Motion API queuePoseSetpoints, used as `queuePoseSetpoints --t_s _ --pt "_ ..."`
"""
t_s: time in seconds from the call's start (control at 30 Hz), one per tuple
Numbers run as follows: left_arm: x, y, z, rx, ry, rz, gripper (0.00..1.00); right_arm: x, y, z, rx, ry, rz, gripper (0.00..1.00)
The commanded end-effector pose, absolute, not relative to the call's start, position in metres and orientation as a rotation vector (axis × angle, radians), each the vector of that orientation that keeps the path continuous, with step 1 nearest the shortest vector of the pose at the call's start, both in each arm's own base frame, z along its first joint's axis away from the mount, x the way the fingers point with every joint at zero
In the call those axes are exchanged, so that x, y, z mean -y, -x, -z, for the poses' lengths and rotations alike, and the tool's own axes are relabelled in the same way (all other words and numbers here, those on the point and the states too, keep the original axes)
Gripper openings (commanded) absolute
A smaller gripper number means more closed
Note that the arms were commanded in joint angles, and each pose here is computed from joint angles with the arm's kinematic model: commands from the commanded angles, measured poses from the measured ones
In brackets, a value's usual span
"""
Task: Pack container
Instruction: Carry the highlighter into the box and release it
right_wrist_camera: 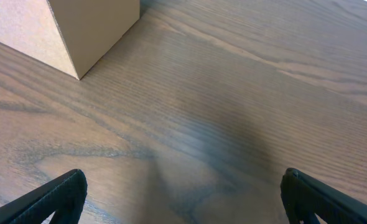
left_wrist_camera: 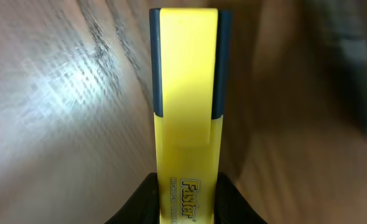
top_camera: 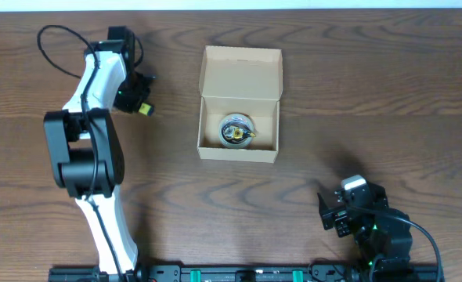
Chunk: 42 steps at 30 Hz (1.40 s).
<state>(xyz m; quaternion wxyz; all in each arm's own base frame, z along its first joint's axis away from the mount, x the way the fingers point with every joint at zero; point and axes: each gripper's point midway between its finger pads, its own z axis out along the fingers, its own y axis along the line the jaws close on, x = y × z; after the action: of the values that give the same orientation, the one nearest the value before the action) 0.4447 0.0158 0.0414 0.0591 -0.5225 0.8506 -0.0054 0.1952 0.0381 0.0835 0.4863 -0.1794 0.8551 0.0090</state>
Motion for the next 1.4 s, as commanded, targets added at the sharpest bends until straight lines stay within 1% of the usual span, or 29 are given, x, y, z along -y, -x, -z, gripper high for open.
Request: queuePoseSetpoints --t_s 0.0,0.1,0.2,0.27,0.37,0.43,0.63,0.73,0.87,1.03,1.13,1.37 --pt "-0.011 -0.455 -0.110 -2.444 1.446 0.039 0.19 -0.037 -0.195 -0.083 -2.083 0.418 -0.024 0.99" --pt "0.012 -0.453 -0.156 -2.386 1.327 0.081 0.19 -0.037 -0.195 -0.083 -2.082 0.418 -0.024 0.99" --pt "0.059 -0.443 -0.199 -2.363 1.164 0.158 0.19 -0.037 -0.195 -0.083 -2.082 0.418 -0.024 0.99" --pt "0.089 -0.436 -0.210 -2.377 1.085 0.199 0.19 -0.037 -0.195 -0.083 -2.083 0.418 -0.024 0.99" --pt "0.131 -0.424 -0.212 -2.417 1.005 0.248 0.19 -0.037 -0.195 -0.083 -2.083 0.418 -0.024 0.99" --pt "0.162 -0.413 -0.208 -2.454 0.964 0.272 0.19 -0.037 -0.195 -0.083 -2.083 0.418 -0.024 0.99" --pt "0.217 -0.380 -0.199 -2.518 0.947 0.313 0.19 -0.037 -0.195 -0.083 -2.083 0.418 -0.024 0.99" --pt "0.229 -0.367 -0.190 -2.546 0.972 0.297 0.19 -0.037 -0.195 -0.083 -2.082 0.418 -0.024 0.99" --pt "0.239 -0.349 -0.166 -2.595 1.061 0.216 0.18 -0.037 -0.195 -0.083 -2.082 0.418 -0.024 0.99" --pt "0.246 -0.348 -0.135 -2.579 1.216 0.163 0.17 -0.037 -0.195 -0.083 -2.083 0.418 -0.024 0.99" --pt "0.253 -0.348 -0.113 -2.552 1.356 0.144 0.15 -0.037 -0.195 -0.083 -2.083 0.418 -0.024 0.99" --pt "0.267 -0.350 -0.087 -2.449 1.612 0.169 0.15 -0.037 -0.195 -0.083 -2.083 0.418 -0.024 0.99"
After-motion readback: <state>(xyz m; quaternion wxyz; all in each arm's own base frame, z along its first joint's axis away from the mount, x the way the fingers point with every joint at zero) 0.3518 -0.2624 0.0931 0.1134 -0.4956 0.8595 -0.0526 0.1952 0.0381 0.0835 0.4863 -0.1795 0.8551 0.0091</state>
